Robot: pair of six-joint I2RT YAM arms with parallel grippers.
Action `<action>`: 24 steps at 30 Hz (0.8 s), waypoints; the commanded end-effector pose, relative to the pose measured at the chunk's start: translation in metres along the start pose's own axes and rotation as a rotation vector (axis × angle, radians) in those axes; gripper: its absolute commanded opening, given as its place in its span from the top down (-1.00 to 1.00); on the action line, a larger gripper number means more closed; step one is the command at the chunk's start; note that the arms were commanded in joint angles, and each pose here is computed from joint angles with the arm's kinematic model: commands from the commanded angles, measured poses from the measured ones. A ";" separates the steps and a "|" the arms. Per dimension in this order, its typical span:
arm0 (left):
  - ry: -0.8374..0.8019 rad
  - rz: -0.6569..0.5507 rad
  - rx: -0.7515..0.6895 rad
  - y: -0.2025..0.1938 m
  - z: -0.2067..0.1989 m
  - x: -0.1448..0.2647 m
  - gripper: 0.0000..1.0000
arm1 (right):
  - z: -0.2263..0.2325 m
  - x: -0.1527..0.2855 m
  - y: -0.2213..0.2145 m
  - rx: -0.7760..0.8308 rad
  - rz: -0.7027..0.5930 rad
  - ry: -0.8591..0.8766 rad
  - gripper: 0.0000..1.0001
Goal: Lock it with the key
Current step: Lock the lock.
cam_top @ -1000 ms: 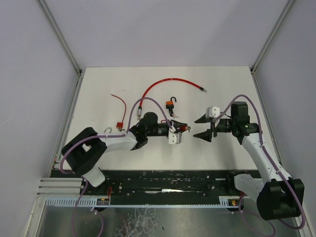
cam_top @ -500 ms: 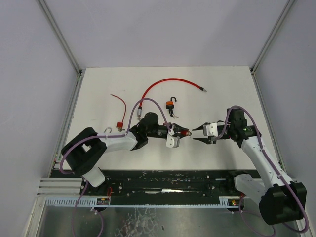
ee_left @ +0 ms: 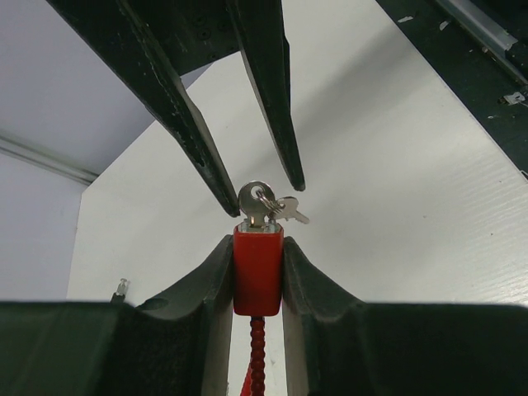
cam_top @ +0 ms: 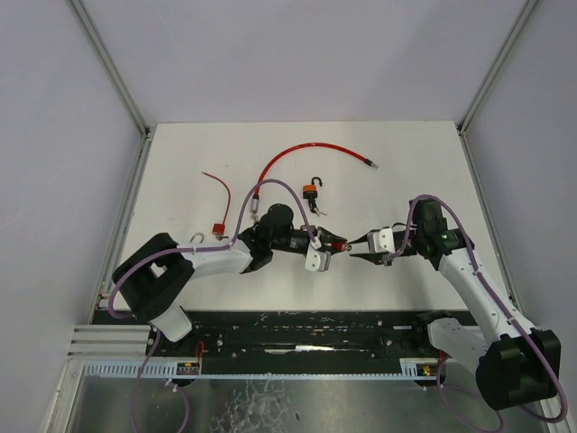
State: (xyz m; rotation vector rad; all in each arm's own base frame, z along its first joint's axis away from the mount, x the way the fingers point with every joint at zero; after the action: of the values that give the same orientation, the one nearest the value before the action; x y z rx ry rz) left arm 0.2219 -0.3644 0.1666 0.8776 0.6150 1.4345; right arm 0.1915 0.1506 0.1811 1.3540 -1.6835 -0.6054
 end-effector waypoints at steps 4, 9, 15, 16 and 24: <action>-0.009 -0.036 -0.054 0.014 0.011 -0.006 1.00 | -0.012 -0.001 0.013 0.065 -0.017 -0.007 0.30; -0.017 -0.032 -0.051 0.014 0.009 -0.007 1.00 | -0.012 -0.001 0.013 0.077 -0.005 -0.012 0.40; -0.019 -0.034 -0.052 0.014 0.009 -0.006 1.00 | -0.012 -0.001 0.010 0.082 0.018 -0.017 0.52; -0.020 -0.035 -0.052 0.014 0.009 -0.006 1.00 | -0.012 -0.001 0.009 0.082 0.021 -0.019 0.55; 0.033 -0.046 -0.082 0.018 0.013 -0.002 1.00 | -0.014 -0.001 0.009 0.010 0.029 -0.031 0.78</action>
State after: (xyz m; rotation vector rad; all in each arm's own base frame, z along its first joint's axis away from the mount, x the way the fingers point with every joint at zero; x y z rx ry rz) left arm 0.2208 -0.3663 0.1656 0.8994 0.5949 1.4338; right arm 0.1933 0.1529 0.1816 1.3263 -1.7065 -0.5850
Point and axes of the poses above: each gripper's point midway between its finger pads, its own x axis back along the fingers, its own z axis along the line the jaws close on, y = z × x, the point moved 4 cm from there along x, back along the fingers, and after that the axes turned 5 degrees about x, right-handed, at the moved point
